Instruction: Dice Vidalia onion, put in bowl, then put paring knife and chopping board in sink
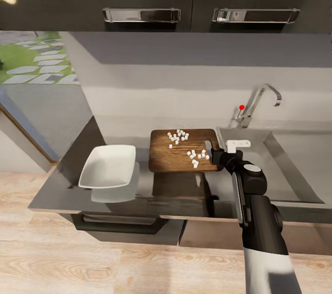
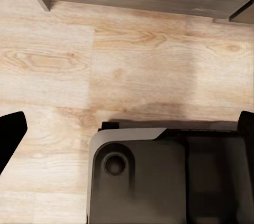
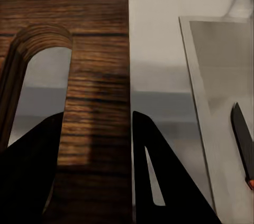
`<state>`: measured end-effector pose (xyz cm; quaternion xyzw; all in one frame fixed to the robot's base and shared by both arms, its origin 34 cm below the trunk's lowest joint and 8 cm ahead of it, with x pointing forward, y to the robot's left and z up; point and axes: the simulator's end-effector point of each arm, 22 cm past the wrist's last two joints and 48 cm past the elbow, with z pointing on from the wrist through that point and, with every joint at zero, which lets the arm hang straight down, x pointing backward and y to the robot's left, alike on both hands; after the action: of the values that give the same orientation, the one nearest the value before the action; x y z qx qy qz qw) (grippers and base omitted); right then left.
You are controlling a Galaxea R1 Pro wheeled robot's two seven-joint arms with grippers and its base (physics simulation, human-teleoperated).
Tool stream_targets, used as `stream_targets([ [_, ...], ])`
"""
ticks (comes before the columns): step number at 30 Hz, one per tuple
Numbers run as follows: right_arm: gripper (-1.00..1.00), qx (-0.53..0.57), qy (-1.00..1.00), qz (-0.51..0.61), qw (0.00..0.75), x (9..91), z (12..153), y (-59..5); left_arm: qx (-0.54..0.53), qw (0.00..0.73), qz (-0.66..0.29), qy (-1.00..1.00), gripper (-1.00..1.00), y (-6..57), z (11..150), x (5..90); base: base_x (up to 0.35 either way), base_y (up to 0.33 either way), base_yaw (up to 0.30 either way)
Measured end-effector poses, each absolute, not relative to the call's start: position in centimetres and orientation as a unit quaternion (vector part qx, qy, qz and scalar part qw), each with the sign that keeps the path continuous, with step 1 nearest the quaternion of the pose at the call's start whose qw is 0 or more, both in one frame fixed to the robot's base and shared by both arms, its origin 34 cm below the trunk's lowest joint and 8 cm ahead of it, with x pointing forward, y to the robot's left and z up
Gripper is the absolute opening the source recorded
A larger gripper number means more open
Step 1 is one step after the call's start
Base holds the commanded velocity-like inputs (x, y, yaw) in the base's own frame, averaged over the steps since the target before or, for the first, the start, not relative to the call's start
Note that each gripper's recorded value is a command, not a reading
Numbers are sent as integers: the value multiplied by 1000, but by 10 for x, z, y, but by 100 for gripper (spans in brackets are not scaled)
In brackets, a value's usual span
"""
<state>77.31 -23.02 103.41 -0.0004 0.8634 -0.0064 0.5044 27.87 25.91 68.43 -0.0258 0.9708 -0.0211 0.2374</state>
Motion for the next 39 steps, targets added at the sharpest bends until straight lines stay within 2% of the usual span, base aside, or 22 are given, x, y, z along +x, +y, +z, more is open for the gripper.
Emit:
stream_targets([
  [39, -100, -3, 848, -7, 531, 770, 1075, -228, -25, 267, -22, 963, 100, 259, 695, 298, 22, 299, 0],
])
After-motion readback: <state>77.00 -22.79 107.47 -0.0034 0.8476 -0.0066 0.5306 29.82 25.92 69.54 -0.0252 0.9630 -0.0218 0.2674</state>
